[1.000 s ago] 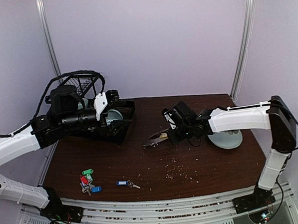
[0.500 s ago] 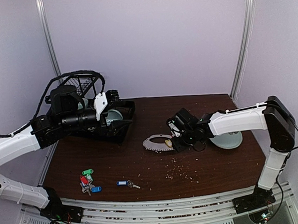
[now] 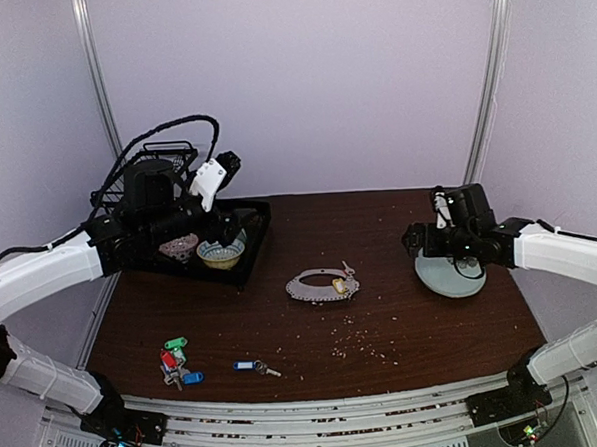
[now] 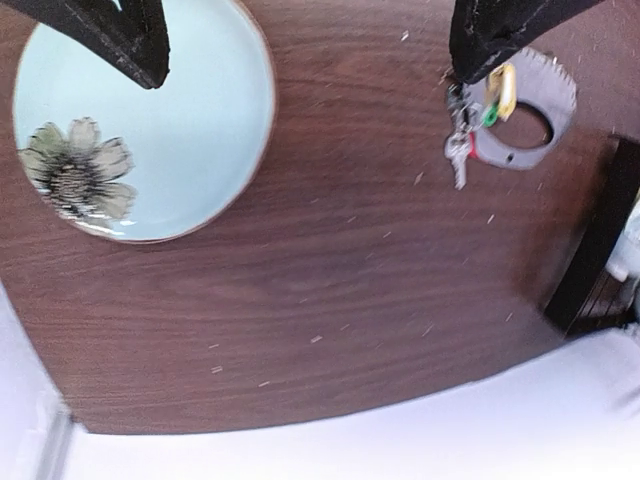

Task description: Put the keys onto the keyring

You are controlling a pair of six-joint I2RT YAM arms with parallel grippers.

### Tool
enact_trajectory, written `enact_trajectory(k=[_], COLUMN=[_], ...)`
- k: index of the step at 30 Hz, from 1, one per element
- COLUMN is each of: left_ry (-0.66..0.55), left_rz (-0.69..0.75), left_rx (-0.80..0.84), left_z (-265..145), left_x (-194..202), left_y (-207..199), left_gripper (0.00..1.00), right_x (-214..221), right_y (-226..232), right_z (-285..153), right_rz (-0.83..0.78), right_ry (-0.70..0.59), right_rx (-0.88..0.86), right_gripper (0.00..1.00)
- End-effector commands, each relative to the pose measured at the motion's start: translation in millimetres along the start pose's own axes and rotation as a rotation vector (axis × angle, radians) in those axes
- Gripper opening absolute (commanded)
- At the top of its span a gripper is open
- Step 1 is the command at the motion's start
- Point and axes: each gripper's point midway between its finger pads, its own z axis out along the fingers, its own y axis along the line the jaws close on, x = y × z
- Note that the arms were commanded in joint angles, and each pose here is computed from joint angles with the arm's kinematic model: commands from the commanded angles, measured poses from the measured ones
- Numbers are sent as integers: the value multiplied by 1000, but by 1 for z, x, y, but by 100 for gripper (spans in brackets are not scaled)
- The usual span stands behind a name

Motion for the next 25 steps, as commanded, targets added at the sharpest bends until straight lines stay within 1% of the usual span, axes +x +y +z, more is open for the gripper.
enact_trajectory(k=[1, 3, 5, 8, 12, 14, 15, 18, 19, 20, 25], left_ry=[118, 152, 175, 242, 281, 282, 267, 218, 196, 192, 193], left_rz=[-314, -446, -542, -645, -752, -763, -764, -749, -740, -737, -722], left_rx=[-311, -367, -475, -611, -786, -869, -888, -865, -852, -855, -948], left_z=[-4, -16, -36, -64, -104, -120, -126, -131, -133, -135, -159], left_x=[43, 79, 116, 174, 225, 235, 234, 227, 221, 220, 226], left_y=[100, 121, 138, 149, 165, 168, 169, 165, 164, 164, 164], left_gripper=[91, 91, 91, 92, 92, 92, 92, 92, 96, 97, 98], right_x=[-34, -42, -49, -48, -39, -30, -27, -19, -14, -14, -8], right_y=[-53, -76, -80, -86, -103, -113, -116, -119, -121, -122, -124], right_z=[-21, -35, -50, -63, -71, -73, -74, -76, -76, -78, -81], right_rz=[137, 160, 157, 191, 241, 271, 284, 296, 298, 299, 286], right_ry=[-185, -281, -373, -468, -542, -551, -557, -577, -580, -591, -614], right_rx=[76, 145, 139, 136, 192, 232, 240, 235, 238, 237, 240], right_gripper=[100, 100, 100, 100, 100, 100, 100, 100, 100, 100, 100])
